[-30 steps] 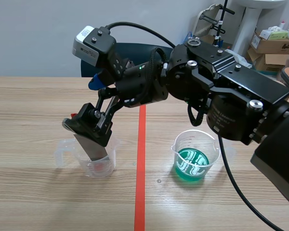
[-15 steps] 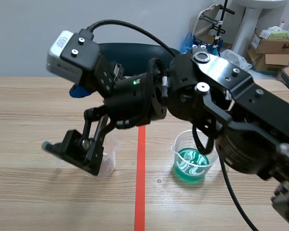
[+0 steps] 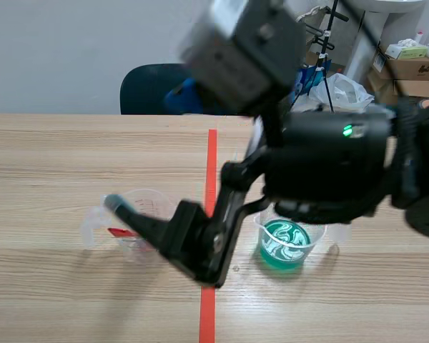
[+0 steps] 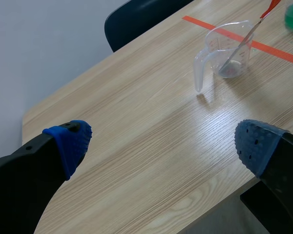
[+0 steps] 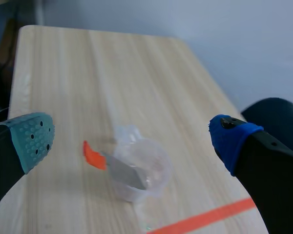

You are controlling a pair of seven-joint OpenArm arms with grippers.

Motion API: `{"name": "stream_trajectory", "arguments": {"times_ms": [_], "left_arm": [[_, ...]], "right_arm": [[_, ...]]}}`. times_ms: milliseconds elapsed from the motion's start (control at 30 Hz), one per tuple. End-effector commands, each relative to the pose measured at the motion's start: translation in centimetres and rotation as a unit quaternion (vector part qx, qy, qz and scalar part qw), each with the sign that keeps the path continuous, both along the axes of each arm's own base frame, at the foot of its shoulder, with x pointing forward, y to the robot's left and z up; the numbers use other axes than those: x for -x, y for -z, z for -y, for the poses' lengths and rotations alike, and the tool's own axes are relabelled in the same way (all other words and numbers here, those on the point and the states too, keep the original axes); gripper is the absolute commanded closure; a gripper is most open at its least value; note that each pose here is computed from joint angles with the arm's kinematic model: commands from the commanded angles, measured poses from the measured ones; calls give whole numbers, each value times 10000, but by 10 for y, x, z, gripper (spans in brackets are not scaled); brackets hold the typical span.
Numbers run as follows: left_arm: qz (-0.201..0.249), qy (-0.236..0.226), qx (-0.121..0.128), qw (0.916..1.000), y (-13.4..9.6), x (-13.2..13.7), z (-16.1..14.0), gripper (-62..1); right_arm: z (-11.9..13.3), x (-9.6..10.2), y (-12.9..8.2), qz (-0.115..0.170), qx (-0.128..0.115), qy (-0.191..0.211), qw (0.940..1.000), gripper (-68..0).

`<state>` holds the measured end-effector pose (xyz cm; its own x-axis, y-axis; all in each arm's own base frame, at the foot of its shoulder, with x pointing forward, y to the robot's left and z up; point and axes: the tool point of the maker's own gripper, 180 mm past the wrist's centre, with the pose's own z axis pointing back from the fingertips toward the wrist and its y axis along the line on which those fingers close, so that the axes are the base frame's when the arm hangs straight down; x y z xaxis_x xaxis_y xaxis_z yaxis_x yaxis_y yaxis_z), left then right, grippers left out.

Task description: Do the redox reaction experiment

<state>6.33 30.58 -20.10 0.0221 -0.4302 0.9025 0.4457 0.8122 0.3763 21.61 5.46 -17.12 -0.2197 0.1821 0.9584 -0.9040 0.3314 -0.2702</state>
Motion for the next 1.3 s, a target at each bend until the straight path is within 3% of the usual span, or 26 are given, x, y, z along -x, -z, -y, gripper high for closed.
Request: {"name": "stream_trajectory", "arguments": {"times_ms": [0, 133, 300, 700, 967, 1267], "left_arm": [[104, 8, 89, 9999, -4, -1, 2, -623], [104, 8, 89, 9999, -4, -1, 2, -623], [104, 8, 89, 9999, -4, -1, 2, -623], [72, 22, 70, 9999, -3, -1, 3, -623], [74, 25, 71, 9999, -3, -1, 3, -623], [76, 25, 72, 9999, -3, -1, 3, -623]], "right_arm": [[11, -5, -10, 80, -119, 255, 9996, -679], [45, -15, -23, 271, -153, 976, 9947, -679], [73, -12, -26, 298, -359, 1375, 9894, -679], [107, 4, -8, -83, -404, 1909, 9807, -679], [122, 5, -1, -274, -491, 2366, 9700, -679], [124, 4, -1, -253, -485, 2395, 9693, -679]]}}
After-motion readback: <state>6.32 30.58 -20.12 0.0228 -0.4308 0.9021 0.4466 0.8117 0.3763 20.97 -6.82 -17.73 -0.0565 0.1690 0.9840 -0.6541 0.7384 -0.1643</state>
